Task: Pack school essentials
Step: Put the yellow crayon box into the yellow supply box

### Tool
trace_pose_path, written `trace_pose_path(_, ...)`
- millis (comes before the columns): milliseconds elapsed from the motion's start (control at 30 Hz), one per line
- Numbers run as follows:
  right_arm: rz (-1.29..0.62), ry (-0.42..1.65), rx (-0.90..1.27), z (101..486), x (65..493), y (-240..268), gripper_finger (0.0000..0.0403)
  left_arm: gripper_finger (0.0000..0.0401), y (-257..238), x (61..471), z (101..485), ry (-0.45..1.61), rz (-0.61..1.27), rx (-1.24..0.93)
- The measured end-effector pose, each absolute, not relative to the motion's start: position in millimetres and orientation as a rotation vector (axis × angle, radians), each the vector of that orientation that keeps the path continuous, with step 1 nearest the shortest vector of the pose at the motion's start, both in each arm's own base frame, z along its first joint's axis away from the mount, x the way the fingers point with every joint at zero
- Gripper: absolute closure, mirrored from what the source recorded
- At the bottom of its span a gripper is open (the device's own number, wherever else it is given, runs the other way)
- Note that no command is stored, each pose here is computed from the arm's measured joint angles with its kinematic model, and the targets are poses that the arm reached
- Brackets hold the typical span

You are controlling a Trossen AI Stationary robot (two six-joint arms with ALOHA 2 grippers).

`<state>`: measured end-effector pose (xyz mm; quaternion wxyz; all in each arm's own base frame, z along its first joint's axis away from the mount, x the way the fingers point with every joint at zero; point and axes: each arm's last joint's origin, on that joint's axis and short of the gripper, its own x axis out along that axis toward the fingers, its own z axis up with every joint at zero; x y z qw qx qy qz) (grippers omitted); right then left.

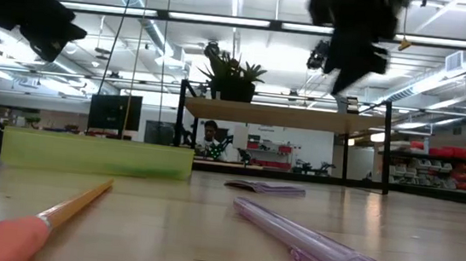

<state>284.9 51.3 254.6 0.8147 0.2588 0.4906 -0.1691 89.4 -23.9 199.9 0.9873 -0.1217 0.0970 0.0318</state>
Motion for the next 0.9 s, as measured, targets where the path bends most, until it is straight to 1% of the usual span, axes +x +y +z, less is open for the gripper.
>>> trace_pose_path(133, -0.465, 1.067, 0.683, 238, 257, 52, 0.0150, 0.0252, -17, 89, 200, 0.156, 0.258, -0.226)
trace_pose_path(200, -0.479, 1.088, 0.697, 230, 248, 56, 0.0145, 0.0248, -14, 89, 201, 0.131, 0.351, -0.245)
trace_pose_path(267, -0.494, 1.118, 0.702, 220, 240, 60, 0.0136, 0.0240, -11, 89, 201, 0.116, 0.405, -0.258)
trace_pose_path(367, -0.523, 1.183, 0.751, 209, 232, 64, 0.0116, 0.0225, -10, 89, 201, 0.111, 0.425, -0.269)
trace_pose_path(500, -0.657, 1.288, 0.850, 202, 220, 65, 0.0086, 0.0207, -8, 89, 201, 0.110, 0.449, -0.262)
trace_pose_path(600, -0.758, 1.284, 0.943, 202, 217, 67, 0.0070, 0.0197, -6, 89, 201, 0.108, 0.470, -0.260)
trace_pose_path(700, -0.816, 1.271, 1.018, 202, 214, 73, 0.0058, 0.0191, -4, 89, 201, 0.106, 0.488, -0.261)
trace_pose_path(900, -1.004, 1.276, 1.089, 201, 198, 89, 0.0033, 0.0188, -4, 89, 201, 0.107, 0.492, -0.255)
